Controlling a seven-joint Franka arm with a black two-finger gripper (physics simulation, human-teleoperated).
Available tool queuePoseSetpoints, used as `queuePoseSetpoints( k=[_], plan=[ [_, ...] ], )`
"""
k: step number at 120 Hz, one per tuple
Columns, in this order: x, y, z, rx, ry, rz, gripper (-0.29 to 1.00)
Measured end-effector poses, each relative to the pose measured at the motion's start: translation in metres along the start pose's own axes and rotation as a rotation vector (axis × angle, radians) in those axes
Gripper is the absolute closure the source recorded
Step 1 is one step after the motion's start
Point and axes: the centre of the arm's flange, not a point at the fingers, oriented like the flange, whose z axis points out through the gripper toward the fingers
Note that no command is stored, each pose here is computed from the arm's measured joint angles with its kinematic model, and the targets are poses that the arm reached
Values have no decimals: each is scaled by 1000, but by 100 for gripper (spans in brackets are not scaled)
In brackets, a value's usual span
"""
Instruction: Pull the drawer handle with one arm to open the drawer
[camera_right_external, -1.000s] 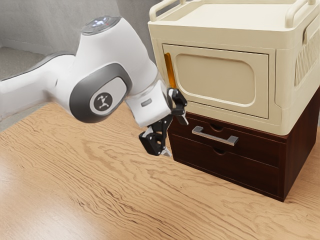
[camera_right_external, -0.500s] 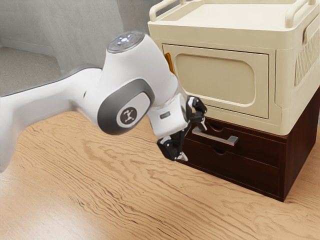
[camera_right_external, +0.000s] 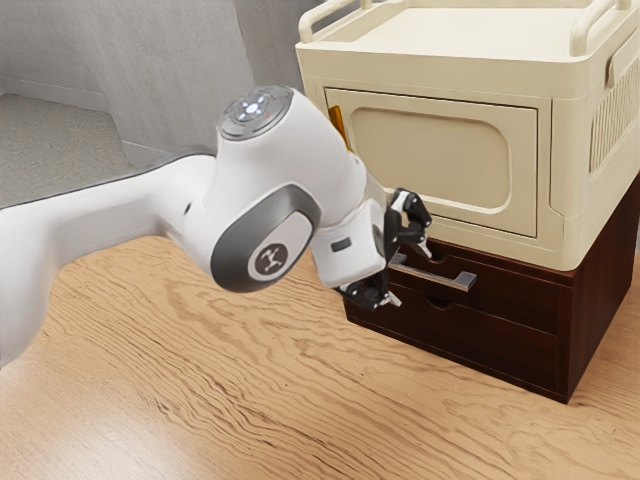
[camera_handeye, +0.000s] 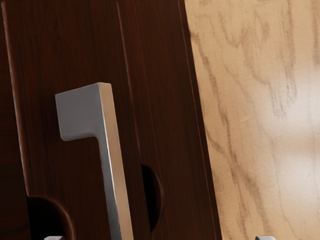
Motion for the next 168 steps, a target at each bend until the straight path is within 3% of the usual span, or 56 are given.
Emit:
queuePoseSetpoints(
  k=[100,168],
  plan=[
    [-5,-2,18,15,2,13,55],
    [-5,-1,16,-13,25,-53,65]
  ],
)
